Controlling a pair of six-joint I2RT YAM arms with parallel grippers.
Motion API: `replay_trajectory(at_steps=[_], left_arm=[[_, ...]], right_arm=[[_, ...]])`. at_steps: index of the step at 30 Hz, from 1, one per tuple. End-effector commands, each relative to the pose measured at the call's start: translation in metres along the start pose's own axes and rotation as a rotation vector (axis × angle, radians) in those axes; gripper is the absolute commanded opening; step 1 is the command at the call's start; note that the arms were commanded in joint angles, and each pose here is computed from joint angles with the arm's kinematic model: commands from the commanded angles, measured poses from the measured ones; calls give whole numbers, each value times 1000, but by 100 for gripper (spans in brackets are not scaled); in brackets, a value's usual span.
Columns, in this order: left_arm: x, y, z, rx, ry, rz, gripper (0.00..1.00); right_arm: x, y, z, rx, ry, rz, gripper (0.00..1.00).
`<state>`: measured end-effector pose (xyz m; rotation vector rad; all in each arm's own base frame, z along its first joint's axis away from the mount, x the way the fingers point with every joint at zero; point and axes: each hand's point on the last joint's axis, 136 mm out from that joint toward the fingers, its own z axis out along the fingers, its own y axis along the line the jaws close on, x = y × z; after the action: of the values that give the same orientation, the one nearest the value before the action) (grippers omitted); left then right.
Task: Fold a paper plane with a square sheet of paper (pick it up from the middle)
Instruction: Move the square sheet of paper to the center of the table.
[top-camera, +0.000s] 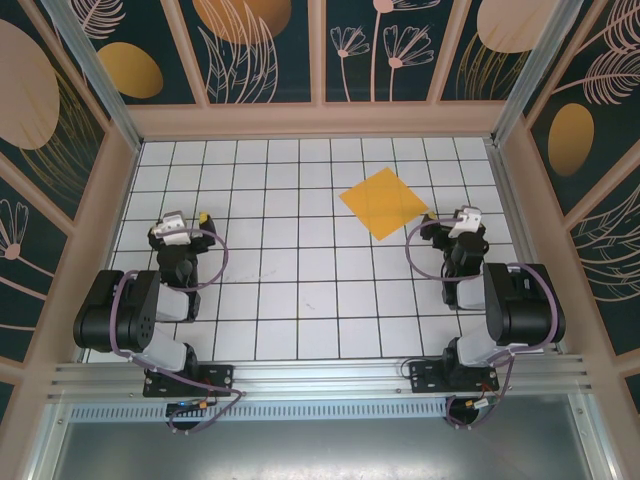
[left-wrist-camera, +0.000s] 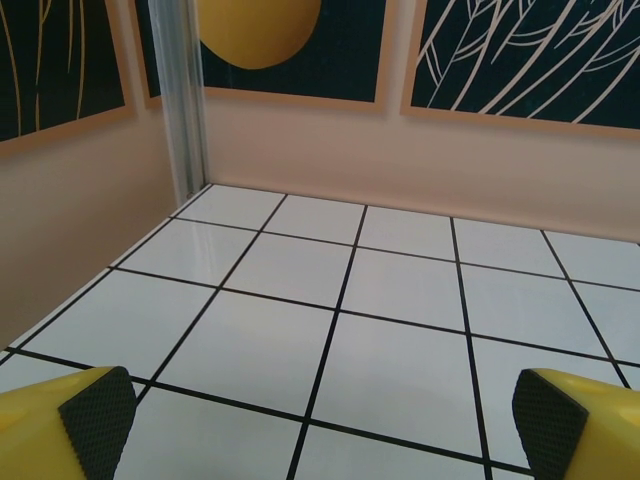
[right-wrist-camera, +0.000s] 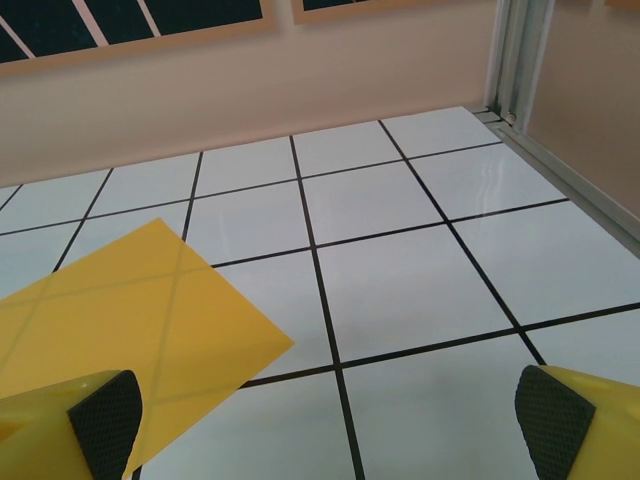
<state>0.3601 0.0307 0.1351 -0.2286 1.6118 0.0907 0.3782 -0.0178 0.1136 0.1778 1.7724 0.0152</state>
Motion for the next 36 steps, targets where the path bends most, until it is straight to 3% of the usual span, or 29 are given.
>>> replay_trajectory(at_steps=[1, 5, 9, 12, 16, 21, 28, 36], left_arm=[[-22, 5, -10, -14, -88, -32, 98], [-30, 4, -7, -18, -77, -27, 98], [-41, 6, -2, -42, -33, -45, 99], [-53, 14, 5, -122, 37, -167, 99], [-60, 12, 13, -166, 184, -281, 99], [-66, -5, 16, -117, 320, -323, 99], [-69, -27, 7, 0, 374, -372, 99], [-58, -34, 5, 35, 436, -347, 98]], right_arm=[[-36, -4, 9, 69, -4, 3, 99], [-58, 0, 13, 110, 56, 50, 99], [-56, 8, 18, 168, 235, 126, 99], [-39, 23, 27, 157, 398, 183, 99], [-9, 77, 42, -19, 572, 188, 94], [18, 108, 65, -33, 675, 209, 91], [59, 152, 87, -32, 801, 168, 88], [111, 166, 70, 63, 923, 189, 84]])
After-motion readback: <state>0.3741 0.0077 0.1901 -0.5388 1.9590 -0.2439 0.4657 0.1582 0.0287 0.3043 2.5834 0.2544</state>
